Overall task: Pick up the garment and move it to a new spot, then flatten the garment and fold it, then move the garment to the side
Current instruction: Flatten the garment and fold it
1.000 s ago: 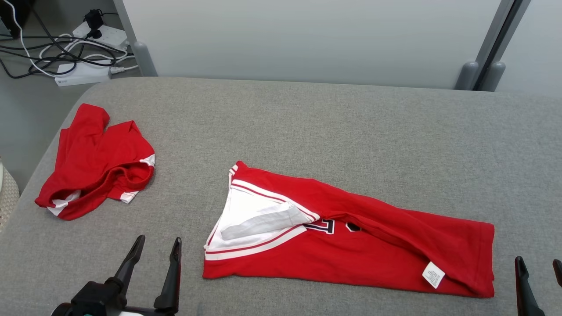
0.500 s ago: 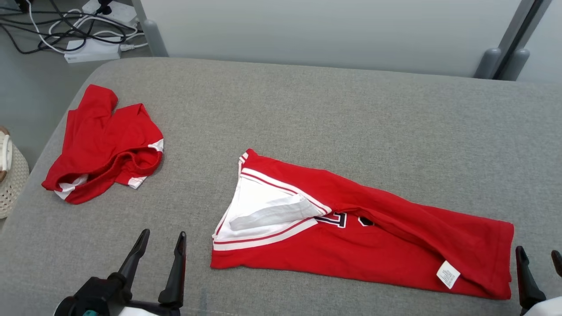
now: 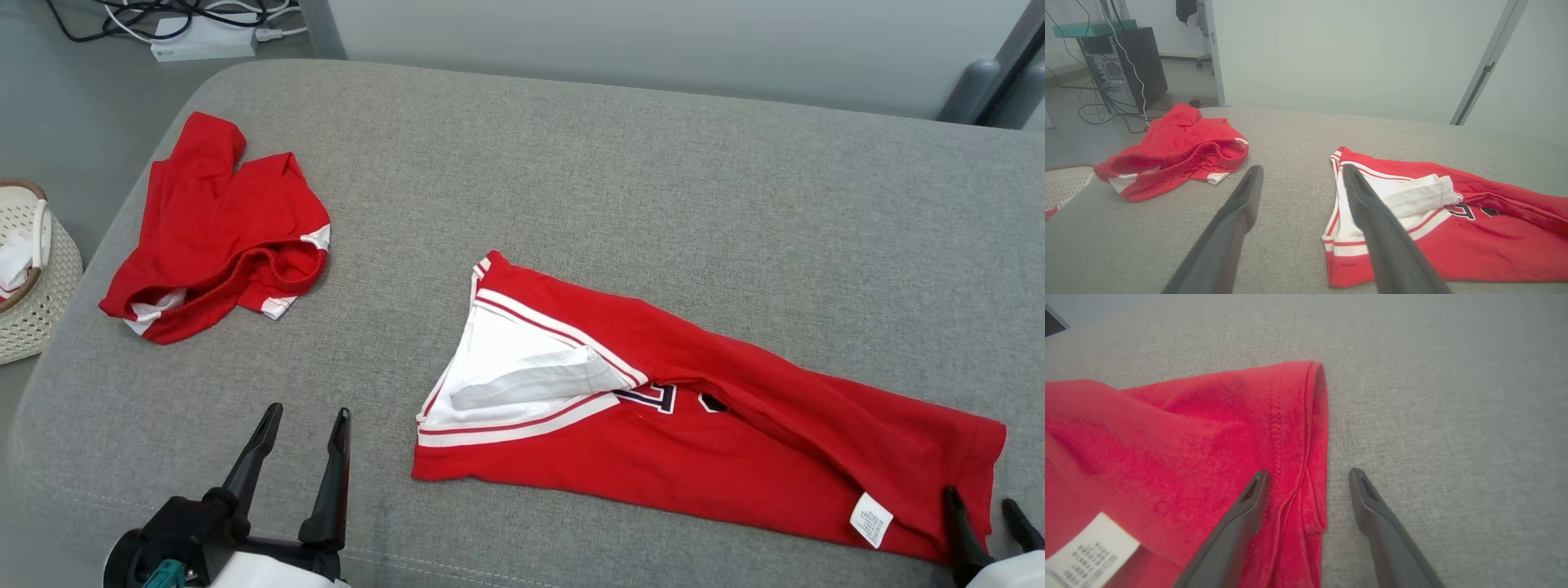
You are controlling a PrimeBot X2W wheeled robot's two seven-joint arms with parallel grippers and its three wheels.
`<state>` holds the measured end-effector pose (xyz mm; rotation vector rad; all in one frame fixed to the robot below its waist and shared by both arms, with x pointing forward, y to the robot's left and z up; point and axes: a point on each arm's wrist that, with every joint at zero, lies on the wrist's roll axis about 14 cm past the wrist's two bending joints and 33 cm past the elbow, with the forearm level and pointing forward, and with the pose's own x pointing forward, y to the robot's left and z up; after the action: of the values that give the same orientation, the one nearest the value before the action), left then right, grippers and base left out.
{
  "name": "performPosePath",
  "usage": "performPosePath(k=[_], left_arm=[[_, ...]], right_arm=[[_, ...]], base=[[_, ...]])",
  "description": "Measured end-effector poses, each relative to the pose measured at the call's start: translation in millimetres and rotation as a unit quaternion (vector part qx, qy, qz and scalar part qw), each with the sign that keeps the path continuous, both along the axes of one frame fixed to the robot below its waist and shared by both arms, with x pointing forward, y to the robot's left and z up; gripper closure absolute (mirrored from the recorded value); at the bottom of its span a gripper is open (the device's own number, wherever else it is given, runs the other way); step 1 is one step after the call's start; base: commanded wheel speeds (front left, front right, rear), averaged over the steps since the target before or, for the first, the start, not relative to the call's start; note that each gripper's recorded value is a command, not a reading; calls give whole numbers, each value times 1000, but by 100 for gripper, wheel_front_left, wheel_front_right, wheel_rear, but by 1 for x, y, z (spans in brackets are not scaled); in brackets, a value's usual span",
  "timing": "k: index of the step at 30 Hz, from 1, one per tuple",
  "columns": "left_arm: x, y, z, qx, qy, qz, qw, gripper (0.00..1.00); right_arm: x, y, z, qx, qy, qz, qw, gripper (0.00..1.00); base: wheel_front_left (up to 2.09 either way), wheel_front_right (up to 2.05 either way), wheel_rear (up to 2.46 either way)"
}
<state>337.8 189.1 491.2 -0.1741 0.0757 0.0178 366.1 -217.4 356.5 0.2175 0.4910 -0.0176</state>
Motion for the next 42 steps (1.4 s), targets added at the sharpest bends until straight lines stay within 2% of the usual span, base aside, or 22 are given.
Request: performPosePath(k=[6, 7, 9, 17, 25, 29, 33, 35, 38, 42], left_arm=[[1, -2, -1, -5, -1, -2, 1000, 0], [2, -2, -1, -6, -1, -2, 1000, 0], [2, 0, -3, -3, 0, 0, 1000, 0], [4, 0, -2, -4, -2, 0, 1000, 0], [10, -6, -1, -9, -7, -7, 1000, 0], [14, -10, -2, -10, -8, -16, 1000, 0], [15, -13, -3, -10, -8, -22, 1000, 0], [16, -14, -3, -6, -8, -25, 1000, 0], [18, -17, -3, -5, -9, -31, 999, 0], [21, -22, -4, -6, -9, -39, 999, 0]], right_arm=[[8, 6, -4, 24, 8, -2, 1000, 0], [8, 6, -5, 28, 14, -1, 1000, 11], [12, 9, -5, 36, 16, 4, 999, 100], [13, 6, -2, 58, 11, -11, 998, 100], [7, -70, 11, 18, -10, -95, 995, 100], [8, -81, 17, 14, -20, -107, 994, 100], [22, -69, 34, 57, -54, -114, 990, 100], [37, -50, 56, 108, -92, -110, 984, 100], [52, -4, 90, 175, -129, -61, 974, 100], [59, 54, 135, 255, -164, 7, 953, 100]], base=[[0, 0, 0], [0, 0, 0], [0, 0, 0], [0, 0, 0], [0, 0, 0], [0, 0, 0], [0, 0, 0], [0, 0, 0], [0, 0, 0], [0, 0, 0]])
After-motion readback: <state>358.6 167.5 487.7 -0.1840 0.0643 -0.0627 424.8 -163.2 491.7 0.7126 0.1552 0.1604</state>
